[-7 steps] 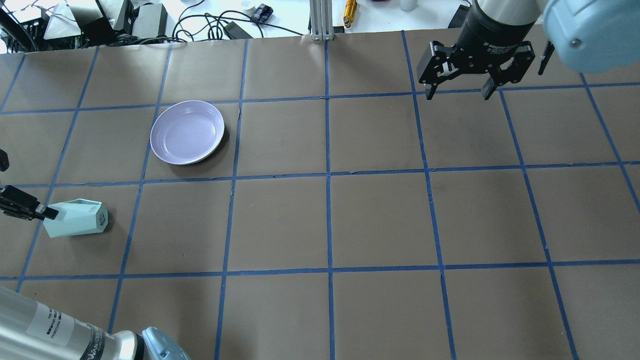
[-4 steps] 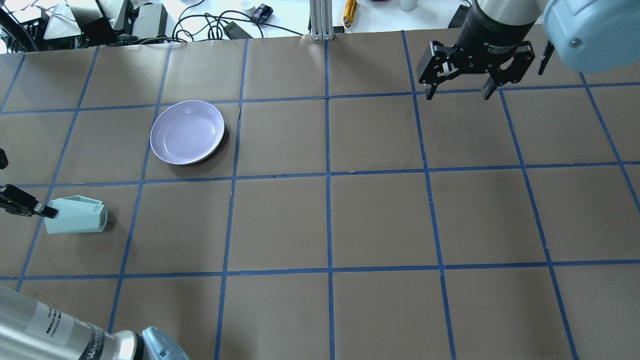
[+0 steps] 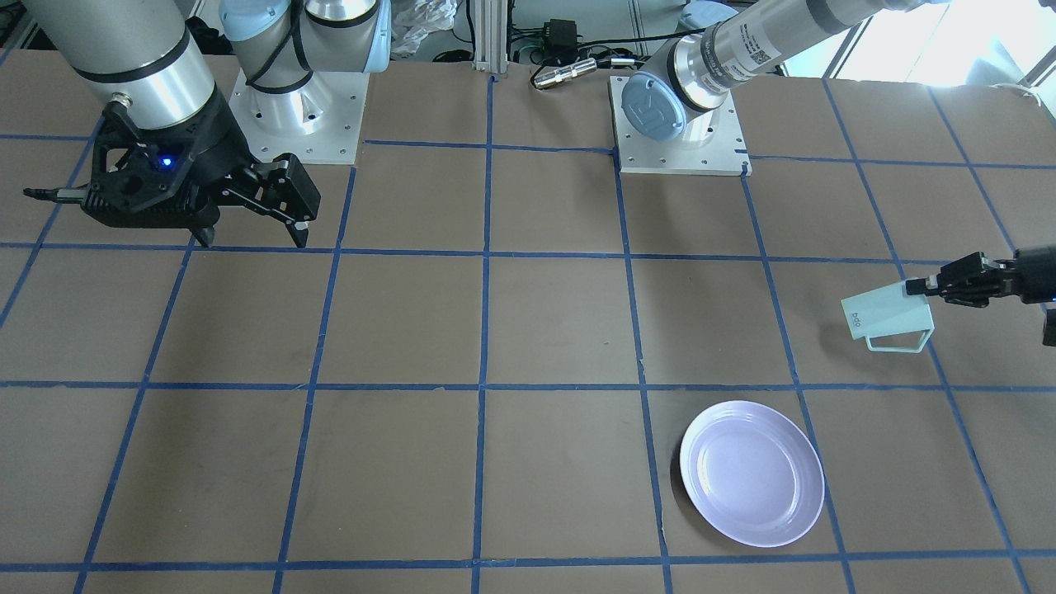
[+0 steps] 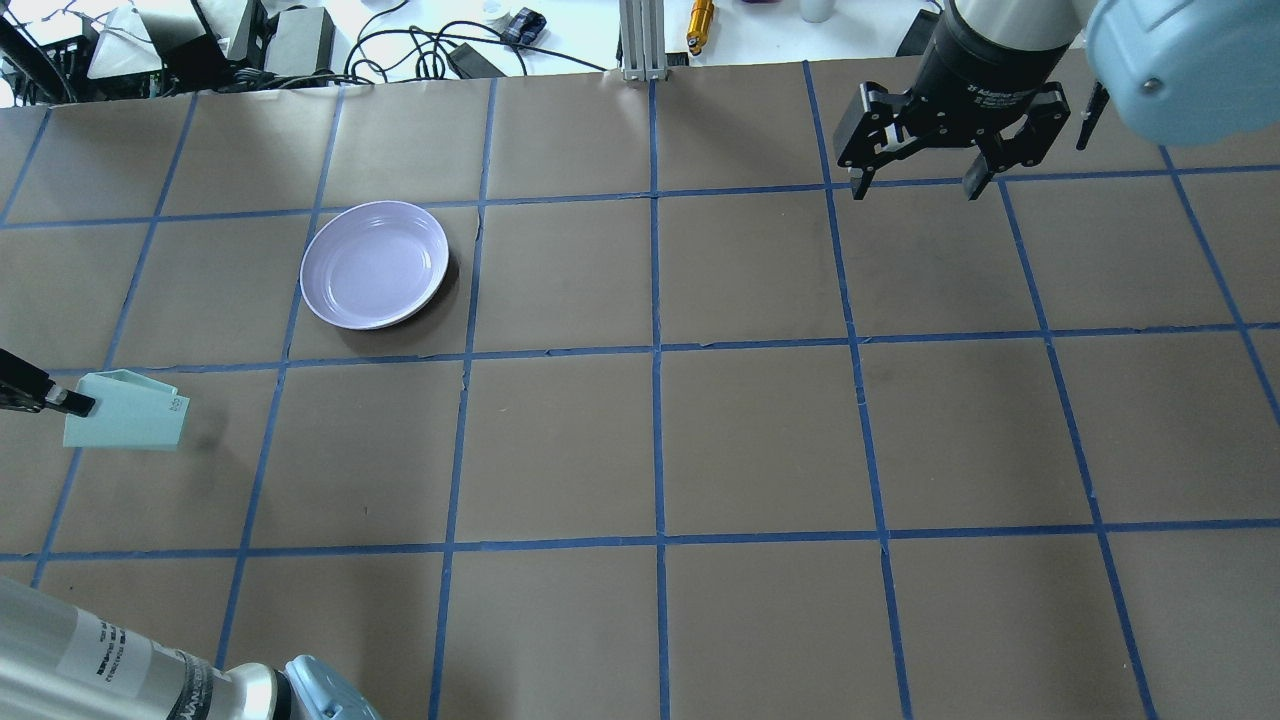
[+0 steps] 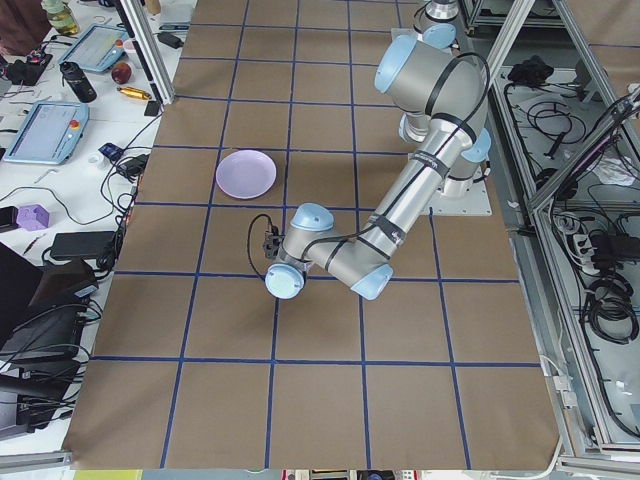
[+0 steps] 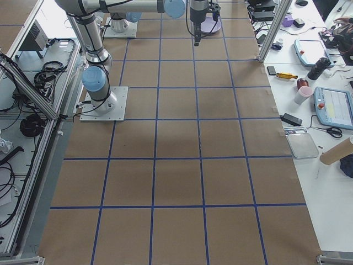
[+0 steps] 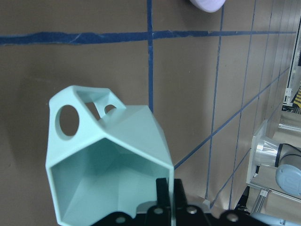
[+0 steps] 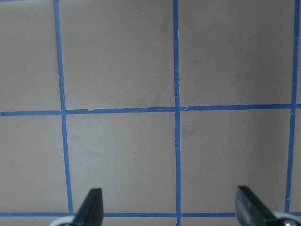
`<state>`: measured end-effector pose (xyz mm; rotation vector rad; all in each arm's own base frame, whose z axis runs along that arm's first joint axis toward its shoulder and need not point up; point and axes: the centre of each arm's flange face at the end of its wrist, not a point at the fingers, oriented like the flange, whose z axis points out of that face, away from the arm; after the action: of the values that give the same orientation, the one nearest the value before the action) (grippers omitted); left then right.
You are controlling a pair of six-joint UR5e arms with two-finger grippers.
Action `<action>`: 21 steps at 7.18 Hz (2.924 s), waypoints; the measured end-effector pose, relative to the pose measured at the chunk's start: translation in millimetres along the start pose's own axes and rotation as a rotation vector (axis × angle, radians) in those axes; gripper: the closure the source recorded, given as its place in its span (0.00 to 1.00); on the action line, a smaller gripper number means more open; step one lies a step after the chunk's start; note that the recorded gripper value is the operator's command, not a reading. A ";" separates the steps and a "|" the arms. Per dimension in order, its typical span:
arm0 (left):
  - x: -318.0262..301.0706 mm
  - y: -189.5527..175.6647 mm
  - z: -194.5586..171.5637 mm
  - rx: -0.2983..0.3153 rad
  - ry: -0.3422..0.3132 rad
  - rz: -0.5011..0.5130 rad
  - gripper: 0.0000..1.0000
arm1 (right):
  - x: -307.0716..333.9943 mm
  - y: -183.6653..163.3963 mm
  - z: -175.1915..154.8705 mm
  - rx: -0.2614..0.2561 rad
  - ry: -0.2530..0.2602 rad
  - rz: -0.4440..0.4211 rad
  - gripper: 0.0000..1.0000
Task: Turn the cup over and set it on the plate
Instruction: 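Lift the mint cup with the left gripper and carry it toward the plate, then rotate the cup upright and lower it onto the plate with the left gripper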
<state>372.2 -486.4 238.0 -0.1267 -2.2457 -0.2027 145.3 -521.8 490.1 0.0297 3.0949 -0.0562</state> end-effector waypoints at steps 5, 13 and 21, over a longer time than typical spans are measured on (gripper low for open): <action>183.0 -45.2 -5.8 -0.011 -0.272 0.074 1.00 | -0.1 0.0 0.0 0.000 -0.001 0.001 0.00; 322.5 -213.7 182.7 -0.184 -0.840 0.327 1.00 | -0.1 0.0 0.0 0.000 -0.001 0.001 0.00; 292.7 -252.7 262.0 -0.294 -0.918 0.349 1.00 | -0.1 0.0 0.0 0.000 -0.001 0.001 0.00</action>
<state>-51.7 -678.5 276.6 -0.9202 -3.0196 -0.3284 145.4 -521.8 490.1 0.0312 3.0942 -0.0561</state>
